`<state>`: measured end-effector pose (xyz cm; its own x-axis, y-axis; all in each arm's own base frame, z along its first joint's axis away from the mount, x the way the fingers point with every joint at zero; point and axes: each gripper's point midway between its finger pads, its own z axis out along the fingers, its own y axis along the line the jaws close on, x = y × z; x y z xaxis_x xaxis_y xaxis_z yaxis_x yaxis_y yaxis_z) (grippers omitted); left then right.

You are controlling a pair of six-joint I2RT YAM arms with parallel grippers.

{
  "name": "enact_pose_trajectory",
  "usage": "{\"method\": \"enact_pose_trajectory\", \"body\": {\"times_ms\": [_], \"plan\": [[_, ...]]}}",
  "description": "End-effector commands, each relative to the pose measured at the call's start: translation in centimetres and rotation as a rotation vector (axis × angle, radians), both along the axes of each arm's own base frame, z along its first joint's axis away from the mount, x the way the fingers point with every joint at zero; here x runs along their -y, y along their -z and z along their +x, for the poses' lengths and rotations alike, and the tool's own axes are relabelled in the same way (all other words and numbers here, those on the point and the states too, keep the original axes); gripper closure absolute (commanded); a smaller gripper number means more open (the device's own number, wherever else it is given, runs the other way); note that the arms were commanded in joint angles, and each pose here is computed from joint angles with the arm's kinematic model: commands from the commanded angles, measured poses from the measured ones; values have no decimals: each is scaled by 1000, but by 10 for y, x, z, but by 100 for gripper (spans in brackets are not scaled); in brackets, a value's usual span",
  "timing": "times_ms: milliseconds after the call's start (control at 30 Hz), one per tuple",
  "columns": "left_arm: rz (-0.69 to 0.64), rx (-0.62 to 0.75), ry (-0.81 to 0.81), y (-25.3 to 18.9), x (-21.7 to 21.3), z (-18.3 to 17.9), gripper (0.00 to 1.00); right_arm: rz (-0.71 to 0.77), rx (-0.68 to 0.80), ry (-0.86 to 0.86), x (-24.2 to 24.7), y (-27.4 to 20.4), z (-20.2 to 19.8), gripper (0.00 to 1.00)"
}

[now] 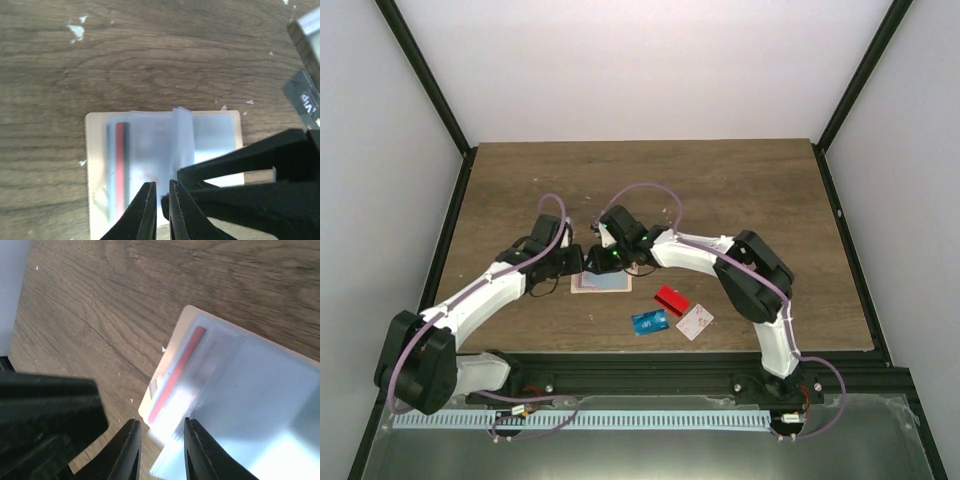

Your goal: Put the credit cards into the card holder

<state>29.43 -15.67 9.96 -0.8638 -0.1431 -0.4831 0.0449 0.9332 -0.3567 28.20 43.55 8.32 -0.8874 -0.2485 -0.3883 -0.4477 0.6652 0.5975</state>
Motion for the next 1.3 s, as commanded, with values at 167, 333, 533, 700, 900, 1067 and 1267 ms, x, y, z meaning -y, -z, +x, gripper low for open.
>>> {"method": "enact_pose_trajectory", "body": {"times_ms": [167,333,533,700,900,1067,1267], "plan": [[0,6,-92,0,-26,-14,87,164,15,-167,-46,-20,-8,72],[-20,22,-77,-7,-24,-17,86,166,93,-156,-29,-48,-10,68],[-129,59,84,-21,13,-28,84,73,148,-47,27,-65,-22,66],[-169,58,286,-17,63,-52,81,-58,138,88,91,-53,-39,56],[-229,27,476,3,113,-82,76,-195,29,266,161,-19,-69,43],[-209,6,594,23,141,-97,71,-171,-188,301,184,11,-120,40],[-166,-40,646,51,154,-101,70,-123,-347,290,183,22,-170,37]]}}
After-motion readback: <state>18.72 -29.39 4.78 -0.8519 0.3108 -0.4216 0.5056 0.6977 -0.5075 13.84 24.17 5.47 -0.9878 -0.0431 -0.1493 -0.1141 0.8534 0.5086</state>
